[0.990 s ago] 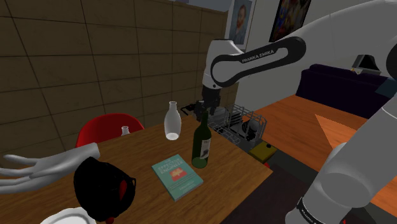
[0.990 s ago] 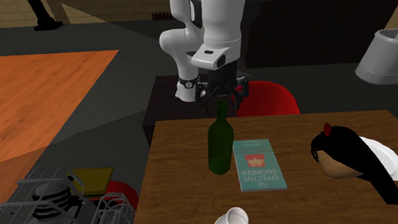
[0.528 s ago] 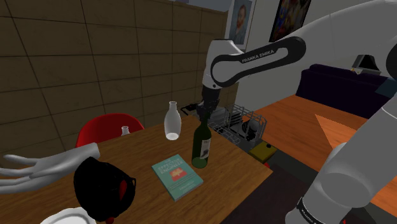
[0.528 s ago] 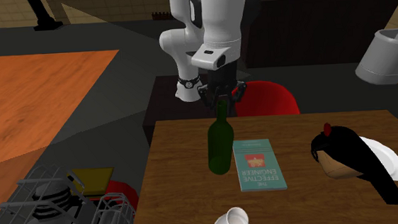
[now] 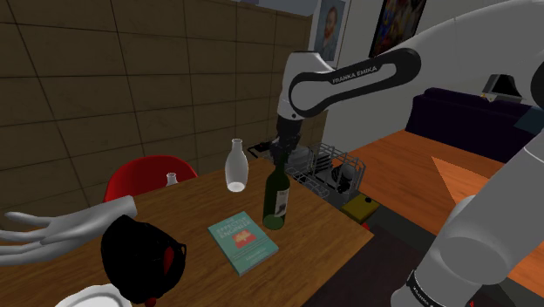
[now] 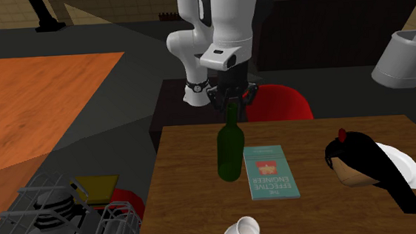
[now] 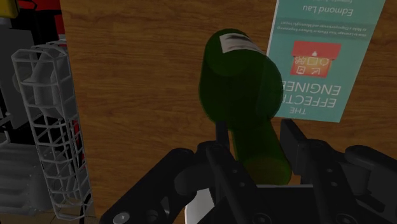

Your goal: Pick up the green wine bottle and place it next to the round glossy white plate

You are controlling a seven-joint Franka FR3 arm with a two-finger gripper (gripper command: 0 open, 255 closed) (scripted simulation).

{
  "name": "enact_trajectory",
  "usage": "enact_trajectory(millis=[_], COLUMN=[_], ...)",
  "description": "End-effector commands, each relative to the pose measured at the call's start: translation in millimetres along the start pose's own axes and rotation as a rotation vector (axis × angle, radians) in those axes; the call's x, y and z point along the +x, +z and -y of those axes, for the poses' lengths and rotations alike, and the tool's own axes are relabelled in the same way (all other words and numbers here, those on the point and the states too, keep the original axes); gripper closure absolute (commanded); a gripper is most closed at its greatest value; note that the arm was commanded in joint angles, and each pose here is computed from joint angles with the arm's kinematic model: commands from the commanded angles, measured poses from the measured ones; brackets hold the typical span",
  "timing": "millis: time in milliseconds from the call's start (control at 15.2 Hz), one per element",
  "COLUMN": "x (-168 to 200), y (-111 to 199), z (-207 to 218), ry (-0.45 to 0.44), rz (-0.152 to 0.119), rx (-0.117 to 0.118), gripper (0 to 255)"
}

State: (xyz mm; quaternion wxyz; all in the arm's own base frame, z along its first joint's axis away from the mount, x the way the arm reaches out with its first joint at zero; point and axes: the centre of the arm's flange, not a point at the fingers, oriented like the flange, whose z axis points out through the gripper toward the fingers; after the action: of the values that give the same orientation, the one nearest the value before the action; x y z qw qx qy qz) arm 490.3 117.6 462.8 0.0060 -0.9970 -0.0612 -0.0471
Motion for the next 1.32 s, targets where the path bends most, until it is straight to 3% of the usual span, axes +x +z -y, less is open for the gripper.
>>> enact_trajectory(millis=[0,924,1254], x=[1.2,7.7,-11.5], y=[-9.8,-78.8,-80.4], z=[-0.5,0.0,63.1], ry=[0.0,0.0,0.0], rz=[0.0,0.0,0.0], rx=[0.0,0.0,0.0], gripper=[255,255,255])
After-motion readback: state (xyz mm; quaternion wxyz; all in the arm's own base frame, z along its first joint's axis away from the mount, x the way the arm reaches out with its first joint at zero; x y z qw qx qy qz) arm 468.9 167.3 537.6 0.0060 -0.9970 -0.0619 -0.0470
